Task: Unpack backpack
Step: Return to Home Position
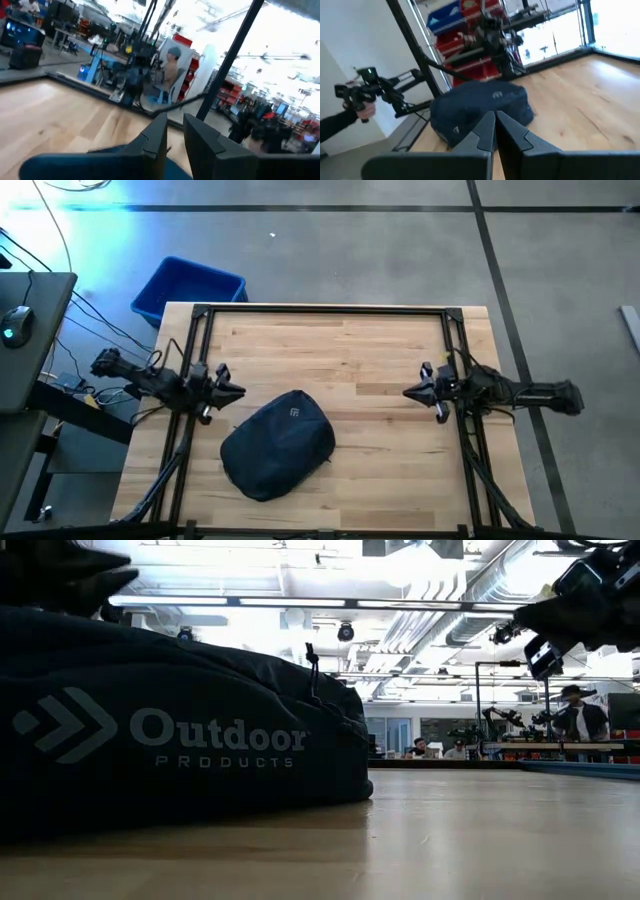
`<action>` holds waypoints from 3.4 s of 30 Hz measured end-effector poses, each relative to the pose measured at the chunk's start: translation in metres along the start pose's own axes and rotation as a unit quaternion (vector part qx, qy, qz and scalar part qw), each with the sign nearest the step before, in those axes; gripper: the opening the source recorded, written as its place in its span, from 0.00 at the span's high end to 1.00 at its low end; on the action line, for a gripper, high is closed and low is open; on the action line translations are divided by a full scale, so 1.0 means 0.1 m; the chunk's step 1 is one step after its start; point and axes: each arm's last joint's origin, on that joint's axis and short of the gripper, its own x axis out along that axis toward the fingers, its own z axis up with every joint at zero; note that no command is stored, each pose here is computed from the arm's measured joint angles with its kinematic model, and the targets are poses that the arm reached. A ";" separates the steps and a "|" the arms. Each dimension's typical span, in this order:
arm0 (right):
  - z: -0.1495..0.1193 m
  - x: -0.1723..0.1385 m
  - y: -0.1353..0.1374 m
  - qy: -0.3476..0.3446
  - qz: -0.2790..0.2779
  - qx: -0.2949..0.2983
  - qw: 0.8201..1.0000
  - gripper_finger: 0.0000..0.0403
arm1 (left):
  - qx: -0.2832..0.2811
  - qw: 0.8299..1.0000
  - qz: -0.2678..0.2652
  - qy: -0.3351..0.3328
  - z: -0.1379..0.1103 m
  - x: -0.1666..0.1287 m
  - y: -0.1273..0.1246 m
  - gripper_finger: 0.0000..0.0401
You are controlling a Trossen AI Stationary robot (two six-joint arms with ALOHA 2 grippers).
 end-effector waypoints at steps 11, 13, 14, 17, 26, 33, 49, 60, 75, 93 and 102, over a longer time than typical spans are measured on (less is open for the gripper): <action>0.06 -0.02 -0.07 -0.009 0.015 -0.011 1.000 1.00 | 0.025 0.999 -0.040 -0.009 0.09 0.07 0.10 0.98; 0.06 -0.02 -0.09 -0.009 0.012 -0.013 1.000 1.00 | 0.031 0.999 -0.043 -0.012 0.10 0.07 0.12 1.00; 0.06 -0.02 -0.09 -0.008 0.010 -0.016 1.000 1.00 | 0.032 0.999 -0.043 -0.009 0.10 0.08 0.13 1.00; 0.05 -0.03 -0.11 -0.008 -0.008 -0.032 0.999 1.00 | 0.046 0.998 -0.037 -0.001 0.09 0.08 0.16 1.00; 0.01 -0.03 -0.14 0.009 -0.037 -0.027 0.999 1.00 | 0.047 0.994 0.003 0.099 -0.09 0.06 0.25 1.00; 0.01 -0.03 -0.14 0.009 -0.037 -0.027 0.999 1.00 | 0.047 0.993 0.008 0.105 -0.11 0.06 0.25 0.99; 0.01 -0.03 -0.14 0.004 -0.043 -0.028 0.999 1.00 | 0.091 0.990 0.012 0.104 -0.11 0.06 0.26 0.99; 0.00 -0.03 -0.18 0.008 -0.096 -0.113 0.989 1.00 | 0.157 0.982 0.012 0.102 -0.11 0.06 0.26 0.99; 0.00 -0.03 -0.19 0.006 -0.113 -0.103 0.988 1.00 | 0.145 0.984 0.013 0.102 -0.11 0.06 0.26 0.99; 0.00 -0.03 -0.19 0.006 -0.113 -0.103 0.988 1.00 | 0.144 0.984 0.013 0.102 -0.11 0.06 0.26 0.99; 0.00 -0.03 -0.19 0.006 -0.113 -0.103 0.988 1.00 | 0.144 0.984 0.013 0.102 -0.11 0.06 0.26 0.99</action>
